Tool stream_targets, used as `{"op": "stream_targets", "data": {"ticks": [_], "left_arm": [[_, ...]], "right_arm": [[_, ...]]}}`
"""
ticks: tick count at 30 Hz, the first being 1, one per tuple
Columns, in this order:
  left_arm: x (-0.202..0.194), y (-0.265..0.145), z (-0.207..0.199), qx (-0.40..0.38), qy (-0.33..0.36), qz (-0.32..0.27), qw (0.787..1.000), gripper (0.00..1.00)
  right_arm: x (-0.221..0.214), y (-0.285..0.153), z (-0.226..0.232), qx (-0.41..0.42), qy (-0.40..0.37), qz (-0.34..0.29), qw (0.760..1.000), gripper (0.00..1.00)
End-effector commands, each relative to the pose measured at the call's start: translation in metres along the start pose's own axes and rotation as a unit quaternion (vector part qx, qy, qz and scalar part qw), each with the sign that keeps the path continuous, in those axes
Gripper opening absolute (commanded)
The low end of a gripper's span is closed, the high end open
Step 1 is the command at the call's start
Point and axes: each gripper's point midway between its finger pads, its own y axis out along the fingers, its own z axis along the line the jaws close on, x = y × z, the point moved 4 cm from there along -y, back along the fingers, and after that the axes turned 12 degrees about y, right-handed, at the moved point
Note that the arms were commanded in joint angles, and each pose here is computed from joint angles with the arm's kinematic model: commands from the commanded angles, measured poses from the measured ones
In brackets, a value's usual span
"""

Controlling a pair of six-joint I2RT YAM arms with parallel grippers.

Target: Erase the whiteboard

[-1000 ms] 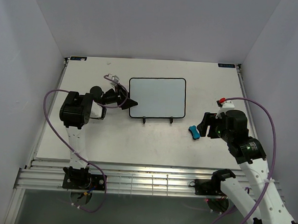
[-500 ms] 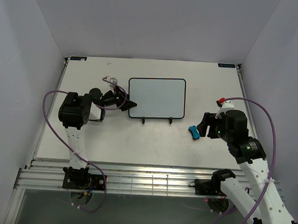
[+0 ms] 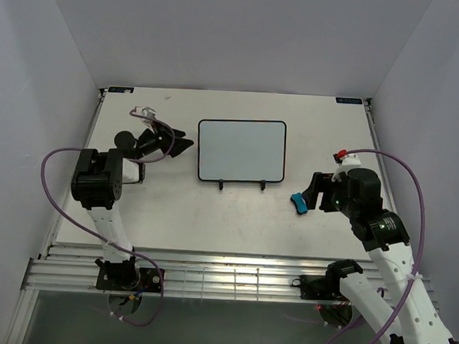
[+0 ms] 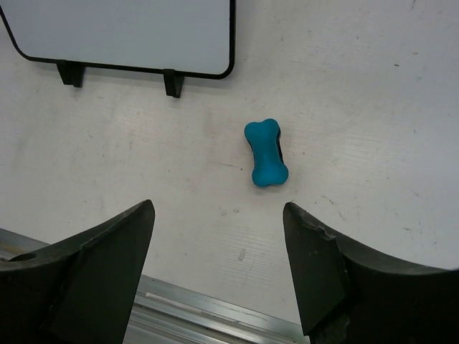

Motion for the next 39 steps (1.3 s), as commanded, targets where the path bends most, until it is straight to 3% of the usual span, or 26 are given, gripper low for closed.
{"op": "stream_targets", "data": {"ticks": [1,4,5,6,7,11,12,14,15,18,20,22,24,27,29,33,39], "left_arm": [[0.067,-0.012,-0.006,0.032,0.066,-0.104,0.992,0.98],[0.084,-0.033,0.003,0.133,0.003,-0.13,0.983,0.98],[0.108,-0.041,-0.001,0.174,0.009,-0.155,0.973,0.98],[0.092,-0.047,0.013,0.239,-0.033,-0.119,0.963,0.98],[0.09,-0.05,0.008,0.251,-0.061,-0.097,0.961,0.98],[0.088,-0.078,0.003,0.382,-0.137,-0.038,0.913,0.98],[0.072,-0.085,-0.005,0.402,-0.184,-0.01,0.897,0.98],[0.067,-0.094,-0.024,0.411,-0.214,-0.007,0.886,0.98],[0.05,-0.105,-0.03,0.441,-0.247,0.023,0.863,0.98],[0.032,-0.119,-0.053,0.45,-0.286,0.082,0.842,0.98],[0.035,-0.117,-0.07,0.409,-0.28,0.121,0.86,0.98],[0.034,-0.106,-0.1,0.312,-0.305,0.155,0.886,0.98],[0.024,-0.11,-0.111,0.29,-0.317,0.188,0.883,0.98],[0.018,-0.123,-0.113,0.324,-0.296,0.212,0.873,0.98],[0.015,-0.139,-0.105,0.388,-0.255,0.22,0.858,0.98],[0.031,-0.138,-0.117,0.382,-0.22,0.177,0.88,0.98],[0.026,-0.133,-0.12,0.36,-0.228,0.186,0.886,0.98]], "right_arm": [[0.012,0.002,0.004,0.007,-0.001,-0.03,1.0,0.78],[0.008,0.007,0.003,0.005,0.008,-0.021,1.0,0.79],[0.007,0.01,0.003,0.007,0.009,-0.019,1.0,0.78],[0.003,0.014,0.002,0.006,0.013,-0.011,1.0,0.78],[0.004,0.015,0.002,0.007,0.015,-0.011,1.0,0.78],[-0.004,0.026,-0.001,0.003,0.024,0.001,1.0,0.78],[-0.002,0.028,-0.002,-0.001,0.027,-0.005,1.0,0.78],[-0.005,0.034,-0.01,-0.031,0.043,-0.006,0.999,0.78],[-0.008,0.037,-0.019,-0.058,0.045,-0.006,0.997,0.79],[-0.017,0.047,-0.03,-0.091,0.043,0.014,0.995,0.79],[-0.022,0.057,-0.039,-0.114,0.031,0.03,0.993,0.79],[-0.028,0.07,-0.045,-0.131,0.021,0.057,0.99,0.78],[-0.038,0.087,-0.045,-0.126,0.008,0.115,0.985,0.76],[-0.033,0.103,-0.042,-0.119,-0.012,0.145,0.982,0.71],[-0.041,0.118,-0.044,-0.119,-0.022,0.182,0.976,0.69],[-0.056,0.135,-0.05,-0.121,-0.03,0.23,0.965,0.61],[-0.053,0.15,-0.05,-0.125,-0.04,0.225,0.966,0.57]]}}
